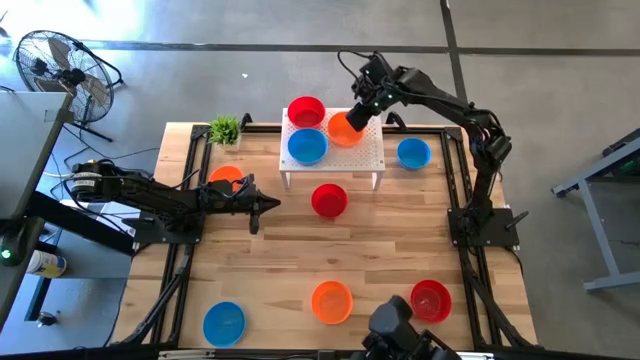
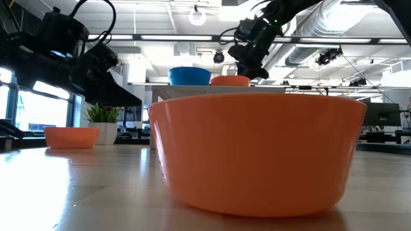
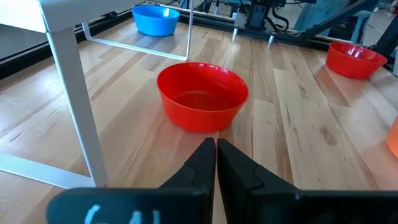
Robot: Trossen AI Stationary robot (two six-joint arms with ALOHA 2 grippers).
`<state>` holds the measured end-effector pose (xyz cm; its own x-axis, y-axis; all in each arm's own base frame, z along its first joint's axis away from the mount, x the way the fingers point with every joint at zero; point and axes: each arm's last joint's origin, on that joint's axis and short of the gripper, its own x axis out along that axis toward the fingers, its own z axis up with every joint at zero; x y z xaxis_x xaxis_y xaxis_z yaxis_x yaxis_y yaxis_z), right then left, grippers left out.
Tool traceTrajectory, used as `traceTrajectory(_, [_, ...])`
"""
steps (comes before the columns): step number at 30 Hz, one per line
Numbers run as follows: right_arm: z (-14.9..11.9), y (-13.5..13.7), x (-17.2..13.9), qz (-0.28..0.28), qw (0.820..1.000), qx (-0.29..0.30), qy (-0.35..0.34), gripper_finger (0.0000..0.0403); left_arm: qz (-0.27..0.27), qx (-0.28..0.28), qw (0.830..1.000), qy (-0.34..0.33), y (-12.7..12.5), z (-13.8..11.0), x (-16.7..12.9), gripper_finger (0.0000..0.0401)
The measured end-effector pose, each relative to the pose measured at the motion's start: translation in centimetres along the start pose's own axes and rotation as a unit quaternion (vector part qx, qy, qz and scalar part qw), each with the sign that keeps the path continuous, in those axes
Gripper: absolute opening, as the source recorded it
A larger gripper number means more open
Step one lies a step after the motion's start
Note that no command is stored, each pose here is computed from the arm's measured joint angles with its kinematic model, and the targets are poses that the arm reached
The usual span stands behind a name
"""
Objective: Pick & Place Mini bowls
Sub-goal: Put the middle orange bowl on the shelf, then stack the top orange bowl on top of the orange bowl on the shelf
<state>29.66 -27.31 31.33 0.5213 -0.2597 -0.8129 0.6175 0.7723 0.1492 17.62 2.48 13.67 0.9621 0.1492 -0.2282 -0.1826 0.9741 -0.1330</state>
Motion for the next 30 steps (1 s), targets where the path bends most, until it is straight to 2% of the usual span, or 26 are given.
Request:
traceTrajectory(9, [0.9, 0.3, -1.0, 0.004, 0.998, -0.015, -0.054, 0.0078, -0.001, 0.0, 1.0, 0.0, 0.0, 0.0, 0.0, 0.0014])
traceTrajectory(14, [1.0, 2.3, -3.6, 0.019, 0.991, -0.103, -0.087, 0.0076, 0.0, 0.0, 1.0, -0.001, 0.0, 0.0, 0.0, 0.0014])
traceTrajectory(22, [1.2, 7.0, -4.3, 0.042, 0.965, -0.22, -0.132, 0.002, 0.0, 0.0, 1.0, -0.001, 0.0, 0.0, 0.0, 0.0014])
traceTrajectory(25, [0.9, 8.2, -3.9, 0.064, 0.957, -0.237, -0.157, 0.0003, 0.0, 0.0, 1.0, 0.0, 0.0, 0.0, 0.0, 0.0014])
traceTrajectory(30, [-2.1, 8.5, -2.4, 0.09, 0.95, -0.231, -0.191, 0.0003, -0.002, 0.0, 1.0, 0.003, 0.0, -0.1, 0.0, 0.0014])
